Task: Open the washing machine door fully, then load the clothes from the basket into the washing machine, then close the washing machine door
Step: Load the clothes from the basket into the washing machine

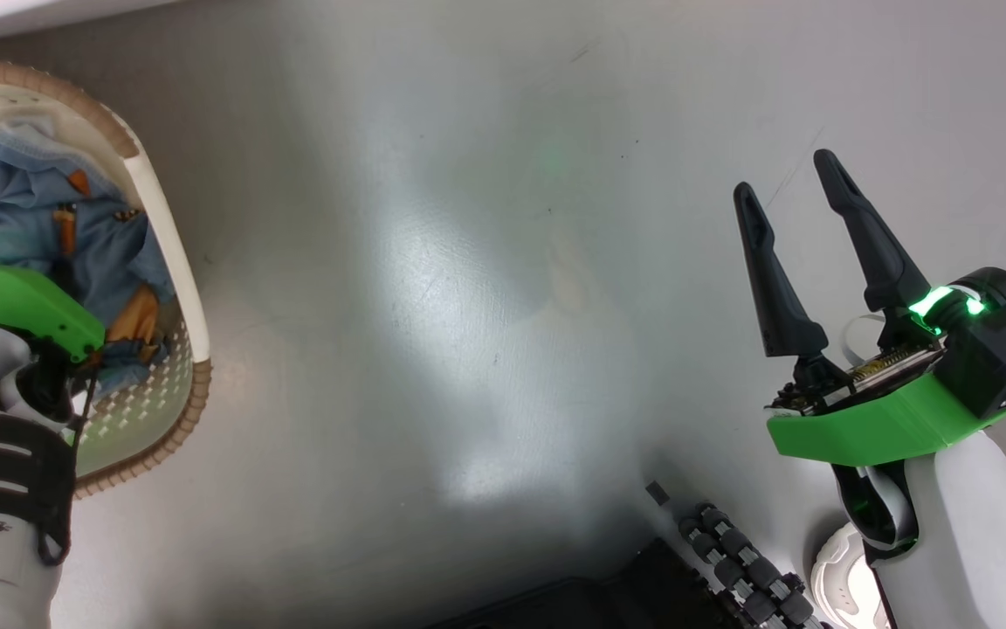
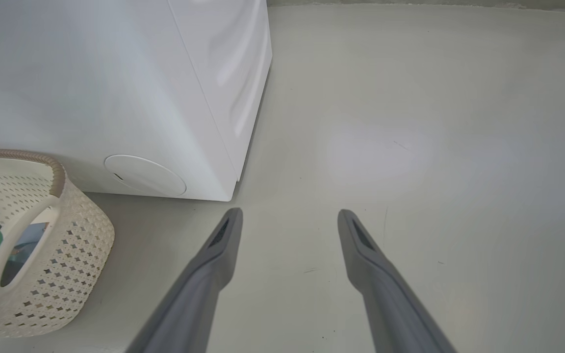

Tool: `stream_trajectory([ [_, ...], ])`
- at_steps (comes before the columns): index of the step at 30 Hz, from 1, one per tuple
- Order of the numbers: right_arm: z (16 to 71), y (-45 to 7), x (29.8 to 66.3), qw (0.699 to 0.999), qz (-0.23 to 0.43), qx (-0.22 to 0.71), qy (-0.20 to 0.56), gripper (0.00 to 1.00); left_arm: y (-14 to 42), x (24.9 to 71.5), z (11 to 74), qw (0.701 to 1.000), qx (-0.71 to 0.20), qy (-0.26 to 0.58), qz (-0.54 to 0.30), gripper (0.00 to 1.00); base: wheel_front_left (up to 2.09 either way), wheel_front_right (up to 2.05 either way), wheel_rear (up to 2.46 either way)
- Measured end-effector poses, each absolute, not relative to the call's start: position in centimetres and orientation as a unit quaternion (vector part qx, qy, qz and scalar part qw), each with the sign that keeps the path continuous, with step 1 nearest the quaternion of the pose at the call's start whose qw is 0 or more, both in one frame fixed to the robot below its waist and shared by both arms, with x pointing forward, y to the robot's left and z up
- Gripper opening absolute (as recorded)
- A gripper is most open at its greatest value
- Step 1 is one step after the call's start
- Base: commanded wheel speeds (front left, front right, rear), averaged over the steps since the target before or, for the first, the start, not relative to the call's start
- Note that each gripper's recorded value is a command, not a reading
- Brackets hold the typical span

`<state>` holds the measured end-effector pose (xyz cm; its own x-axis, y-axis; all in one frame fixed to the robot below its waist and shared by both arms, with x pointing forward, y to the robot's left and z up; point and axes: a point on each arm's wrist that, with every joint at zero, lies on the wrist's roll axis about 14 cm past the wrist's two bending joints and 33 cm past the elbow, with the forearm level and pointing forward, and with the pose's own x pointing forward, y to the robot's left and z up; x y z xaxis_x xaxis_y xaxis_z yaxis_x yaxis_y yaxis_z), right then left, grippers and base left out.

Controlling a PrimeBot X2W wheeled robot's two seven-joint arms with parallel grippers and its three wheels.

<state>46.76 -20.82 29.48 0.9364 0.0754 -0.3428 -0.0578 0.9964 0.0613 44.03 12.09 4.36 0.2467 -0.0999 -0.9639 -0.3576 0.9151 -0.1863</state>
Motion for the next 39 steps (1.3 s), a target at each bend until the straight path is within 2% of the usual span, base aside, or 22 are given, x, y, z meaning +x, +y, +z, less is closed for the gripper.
stream_trajectory([
  [1, 29.5, -20.8, 46.8, 0.984, 0.034, 0.025, 0.175, 1.00, 12.1, 44.0, 4.4, 0.768, -0.187, 0.607, 0.083, 0.30, 0.00, 0.00, 0.00],
  [2, 29.5, -20.9, 46.8, 0.984, 0.034, 0.025, 0.175, 1.00, 12.0, 44.1, 4.4, 0.768, -0.186, 0.607, 0.082, 0.03, 0.00, 0.00, 0.00],
  [3, 29.5, -20.9, 46.8, 0.984, 0.034, 0.024, 0.175, 1.00, 12.0, 44.1, 4.4, 0.770, -0.185, 0.605, 0.082, 0.00, 0.00, 0.00, 0.00],
  [11, 30.0, -20.6, 47.0, 0.985, 0.037, 0.027, 0.167, 1.00, 11.6, 44.6, 5.5, 0.783, -0.189, 0.587, 0.080, 0.00, 0.00, 0.00, 0.00],
  [19, 32.0, -20.2, 47.7, 0.988, 0.041, 0.033, 0.142, 1.00, 12.2, 44.8, 8.1, 0.815, -0.203, 0.535, 0.084, 0.00, 0.00, 0.00, 0.00],
  [28, 35.1, -19.6, 48.4, 0.993, 0.046, 0.041, 0.105, 1.00, 12.8, 44.8, 12.3, 0.849, -0.218, 0.473, 0.082, 0.00, 0.00, 0.00, 0.00],
  [39, 38.5, -18.2, 47.2, 0.994, 0.060, 0.056, 0.078, 1.00, 13.2, 45.7, 18.8, 0.887, -0.243, 0.386, 0.068, 0.00, 0.00, 0.00, 0.00],
])
